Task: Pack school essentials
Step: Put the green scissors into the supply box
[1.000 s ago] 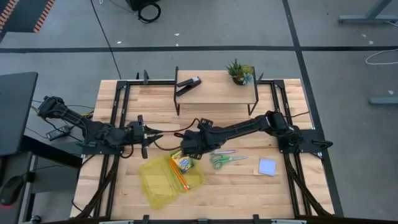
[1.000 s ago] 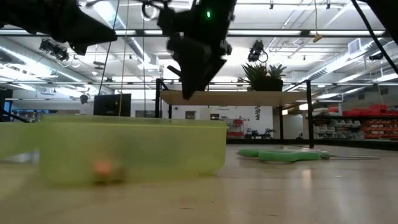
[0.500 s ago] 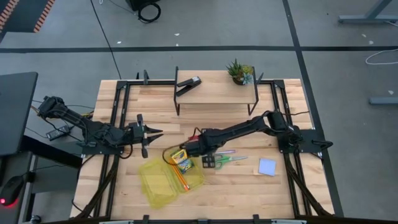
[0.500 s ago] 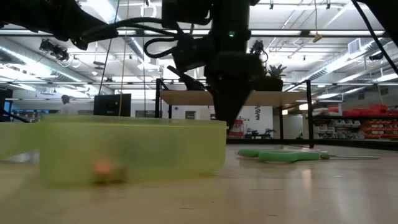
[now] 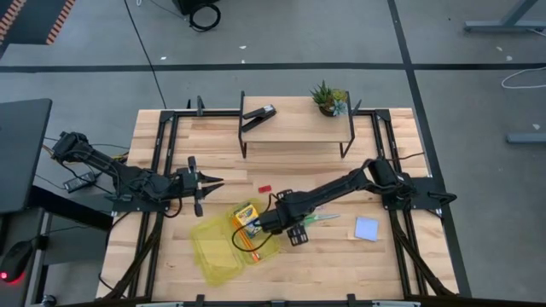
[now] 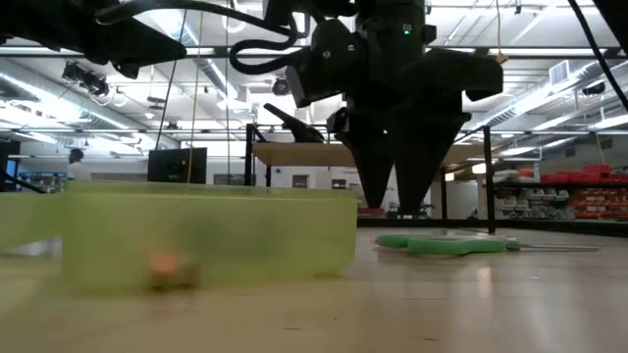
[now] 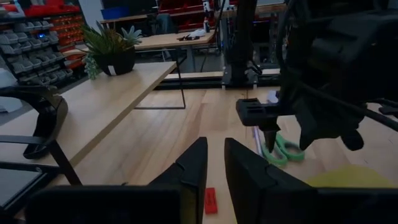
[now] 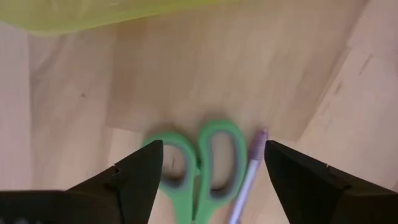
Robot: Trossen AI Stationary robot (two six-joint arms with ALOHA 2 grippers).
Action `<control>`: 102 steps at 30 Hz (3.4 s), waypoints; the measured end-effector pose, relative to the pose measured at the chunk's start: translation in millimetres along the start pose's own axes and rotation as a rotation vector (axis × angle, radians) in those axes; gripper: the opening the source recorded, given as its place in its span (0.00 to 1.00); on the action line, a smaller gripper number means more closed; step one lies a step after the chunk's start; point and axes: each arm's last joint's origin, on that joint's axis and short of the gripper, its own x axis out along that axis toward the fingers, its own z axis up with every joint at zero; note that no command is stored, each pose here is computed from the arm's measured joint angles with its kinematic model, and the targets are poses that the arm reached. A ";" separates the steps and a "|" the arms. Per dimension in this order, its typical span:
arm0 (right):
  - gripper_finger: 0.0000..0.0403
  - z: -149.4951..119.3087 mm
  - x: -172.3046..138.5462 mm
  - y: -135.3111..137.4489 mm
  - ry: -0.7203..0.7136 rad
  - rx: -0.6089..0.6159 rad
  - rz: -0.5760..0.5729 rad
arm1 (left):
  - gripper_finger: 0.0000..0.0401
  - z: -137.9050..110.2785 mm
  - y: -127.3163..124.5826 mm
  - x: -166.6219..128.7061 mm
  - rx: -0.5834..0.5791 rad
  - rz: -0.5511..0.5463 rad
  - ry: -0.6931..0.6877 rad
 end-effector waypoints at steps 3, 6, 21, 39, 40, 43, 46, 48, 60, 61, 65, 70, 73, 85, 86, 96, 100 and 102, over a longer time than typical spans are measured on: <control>0.70 -0.5 0.5 8.3 -0.001 -0.026 0.013 | 0.14 0.0 0.0 0.0 0.000 0.000 0.000; 0.69 -4.9 7.0 12.9 0.024 -0.037 0.014 | 0.13 0.0 0.0 0.0 0.000 0.000 0.000; 0.56 -16.5 33.8 11.9 0.068 -0.021 0.057 | 0.12 -0.5 0.0 0.0 0.002 0.000 0.004; 0.22 -13.9 34.2 12.3 0.041 -0.038 0.085 | 0.11 -0.6 0.0 0.0 0.004 0.000 0.005; 0.22 -13.9 34.2 12.3 0.041 -0.033 0.084 | 0.11 -0.6 0.0 0.0 0.004 0.000 0.005; 0.25 -13.7 33.3 12.2 0.043 -0.019 0.084 | 0.12 -0.6 0.0 0.0 0.004 0.000 0.005; 0.27 -9.5 28.8 11.8 0.026 -0.004 0.078 | 0.11 -0.6 0.0 0.0 0.004 0.000 0.005; 0.27 -6.7 22.3 10.7 0.018 0.004 0.066 | 0.11 -0.6 0.0 0.0 0.004 0.000 0.005; 0.27 18.9 -41.4 3.7 -0.146 0.130 0.045 | 0.09 -7.8 -0.1 -0.5 0.003 -0.002 0.067; 0.27 22.1 -48.0 1.4 -0.178 0.155 0.040 | 0.08 -7.6 0.2 -0.8 0.002 -0.002 0.066; 0.27 31.5 -68.5 -11.7 -0.281 0.298 0.055 | 0.04 -5.4 2.2 -3.0 -0.012 0.005 0.050; 0.27 47.3 -77.3 -24.8 -0.449 0.479 0.134 | 0.02 -4.6 3.0 -3.7 -0.053 0.012 0.044; 0.27 54.4 -80.9 -28.9 -0.521 0.585 0.198 | 0.03 -6.2 2.5 -3.1 -0.101 0.014 0.056; 0.27 68.5 -92.5 -24.8 -0.741 0.846 0.173 | 0.10 -2.1 2.4 -2.9 -0.137 0.012 0.020; 0.27 68.6 -92.7 -24.5 -0.746 0.855 0.169 | 0.10 -1.7 2.4 -2.9 -0.139 0.012 0.017; 0.27 80.3 -66.5 -22.3 -0.752 0.878 0.102 | 0.08 -2.0 2.4 -2.9 -0.123 0.012 0.020; 0.27 81.3 -56.5 -22.8 -0.720 0.883 0.087 | 0.09 -2.4 2.4 -2.9 -0.108 0.012 0.024; 0.27 81.5 -56.3 -22.2 -0.721 0.887 0.092 | 0.10 -3.4 2.4 -2.9 -0.102 0.013 0.032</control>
